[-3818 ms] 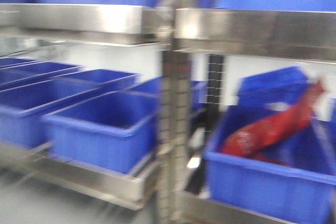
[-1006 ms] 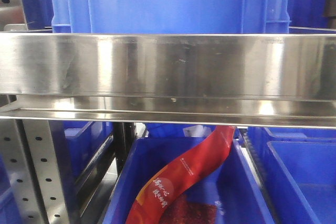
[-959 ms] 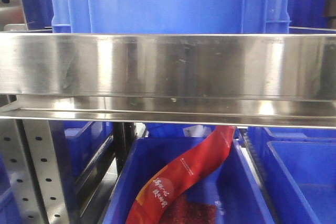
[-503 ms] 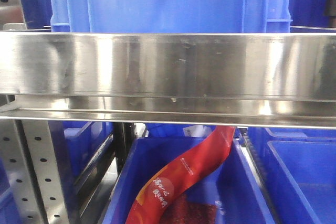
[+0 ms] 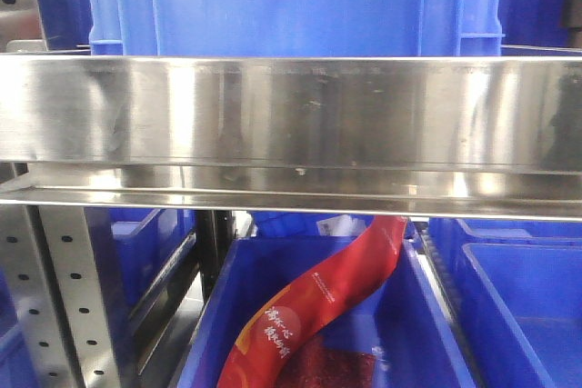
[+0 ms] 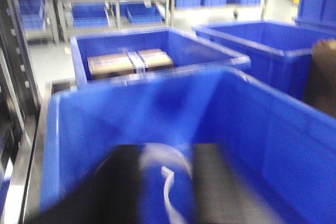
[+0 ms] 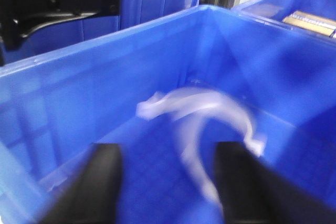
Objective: Grab PVC pipe and place in blue bin
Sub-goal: 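Open both grippers to drop the pipe into the bin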
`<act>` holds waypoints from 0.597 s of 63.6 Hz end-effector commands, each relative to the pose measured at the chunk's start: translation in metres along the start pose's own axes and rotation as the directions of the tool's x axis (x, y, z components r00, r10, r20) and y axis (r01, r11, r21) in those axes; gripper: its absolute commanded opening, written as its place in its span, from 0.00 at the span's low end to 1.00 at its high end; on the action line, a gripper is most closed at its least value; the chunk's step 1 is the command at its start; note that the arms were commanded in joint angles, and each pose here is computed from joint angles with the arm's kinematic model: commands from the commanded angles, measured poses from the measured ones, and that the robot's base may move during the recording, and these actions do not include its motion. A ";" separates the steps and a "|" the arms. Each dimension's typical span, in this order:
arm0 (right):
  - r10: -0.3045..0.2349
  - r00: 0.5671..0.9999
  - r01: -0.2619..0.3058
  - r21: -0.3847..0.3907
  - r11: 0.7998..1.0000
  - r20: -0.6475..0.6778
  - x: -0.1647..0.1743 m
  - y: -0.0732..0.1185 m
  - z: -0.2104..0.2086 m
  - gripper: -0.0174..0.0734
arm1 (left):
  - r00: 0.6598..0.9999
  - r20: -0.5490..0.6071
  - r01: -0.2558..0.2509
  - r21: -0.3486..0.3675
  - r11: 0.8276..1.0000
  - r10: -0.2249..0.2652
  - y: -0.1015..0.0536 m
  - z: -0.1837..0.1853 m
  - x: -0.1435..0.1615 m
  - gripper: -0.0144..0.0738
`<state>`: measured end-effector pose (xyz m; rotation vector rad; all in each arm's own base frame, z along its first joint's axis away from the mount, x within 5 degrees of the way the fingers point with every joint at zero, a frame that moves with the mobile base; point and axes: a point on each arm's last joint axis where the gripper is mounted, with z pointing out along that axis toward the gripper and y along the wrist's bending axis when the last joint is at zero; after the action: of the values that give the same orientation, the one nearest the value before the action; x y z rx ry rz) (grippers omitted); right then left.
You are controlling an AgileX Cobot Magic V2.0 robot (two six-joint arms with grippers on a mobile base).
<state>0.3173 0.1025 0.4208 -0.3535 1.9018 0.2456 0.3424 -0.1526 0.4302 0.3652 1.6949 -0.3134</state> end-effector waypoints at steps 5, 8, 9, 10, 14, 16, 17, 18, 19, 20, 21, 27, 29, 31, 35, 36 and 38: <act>-0.002 0.999 0.002 0.001 1.000 0.050 -0.014 0.001 -0.018 0.01 | 0.999 0.037 0.005 0.010 1.000 -0.006 -0.003 -0.029 -0.023 0.04; -0.002 0.999 0.002 0.000 1.000 0.048 -0.014 0.001 -0.018 0.01 | 0.999 0.040 0.006 0.008 1.000 -0.006 -0.002 -0.033 -0.025 0.04; -0.002 0.999 0.002 0.000 1.000 0.048 -0.014 0.001 -0.018 0.01 | 0.999 0.037 0.006 0.006 1.000 -0.006 -0.001 -0.034 -0.025 0.04; -0.002 0.999 0.002 0.000 1.000 0.045 -0.013 0.001 -0.018 0.01 | 0.999 0.031 0.008 0.006 1.000 -0.008 -0.001 -0.035 -0.025 0.04; -0.002 0.999 0.002 -0.002 1.000 0.035 -0.013 0.001 -0.019 0.01 | 1.000 -0.002 0.016 0.004 1.000 -0.016 0.000 -0.044 -0.026 0.04; -0.002 0.999 0.002 -0.002 1.000 0.032 -0.013 0.001 -0.023 0.01 | 1.000 -0.006 0.016 0.005 1.000 -0.016 0.000 -0.052 -0.029 0.04; -0.003 0.999 0.003 -0.002 1.000 0.041 -0.015 0.001 -0.026 0.01 | 1.000 -0.008 0.016 0.005 1.000 -0.016 0.000 -0.055 -0.028 0.04; -0.003 0.999 0.003 -0.002 1.000 0.044 -0.015 0.001 -0.028 0.01 | 1.000 -0.005 0.016 0.005 1.000 -0.016 0.000 -0.058 -0.029 0.04; -0.004 0.999 0.004 -0.002 1.000 0.052 -0.016 0.001 -0.032 0.01 | 1.000 0.002 0.014 0.004 1.000 -0.014 0.000 -0.062 -0.029 0.04; -0.004 0.998 0.004 -0.001 1.000 0.059 -0.017 0.002 -0.035 0.01 | 1.000 0.008 0.014 0.004 1.000 -0.014 0.000 -0.065 -0.029 0.04; -0.004 0.998 0.004 0.000 1.000 0.070 -0.017 0.002 -0.038 0.01 | 1.000 0.016 0.014 0.004 1.000 -0.014 0.000 -0.068 -0.029 0.04; -0.006 0.987 0.004 0.014 1.000 0.161 -0.018 0.002 -0.061 0.01 | 0.995 0.092 0.034 0.007 0.999 -0.034 0.000 -0.095 -0.022 0.04; -0.006 0.982 0.002 0.020 1.000 0.190 -0.014 0.002 -0.068 0.01 | 0.992 0.116 0.050 0.011 0.999 -0.051 -0.001 -0.104 -0.017 0.04; -0.005 0.978 0.000 0.025 1.000 0.209 -0.008 0.002 -0.072 0.01 | 0.987 0.148 0.064 0.014 0.998 -0.066 -0.001 -0.115 -0.014 0.04; -0.005 0.968 -0.004 0.036 0.999 0.249 0.006 0.003 -0.085 0.01 | 0.982 0.168 0.084 0.016 0.996 -0.086 -0.001 -0.133 0.004 0.04; -0.006 0.965 -0.005 0.039 0.999 0.263 0.008 0.003 -0.091 0.01 | 0.981 0.170 0.087 0.016 0.996 -0.088 -0.001 -0.136 0.008 0.04; -0.006 0.961 -0.006 0.043 0.999 0.278 0.017 0.003 -0.097 0.01 | 0.981 0.172 0.087 0.014 0.996 -0.088 -0.001 -0.145 0.018 0.04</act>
<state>0.2443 0.0784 0.4462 -0.2997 1.6922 0.2471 0.2308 -0.1037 0.4452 0.3002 1.5881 -0.3779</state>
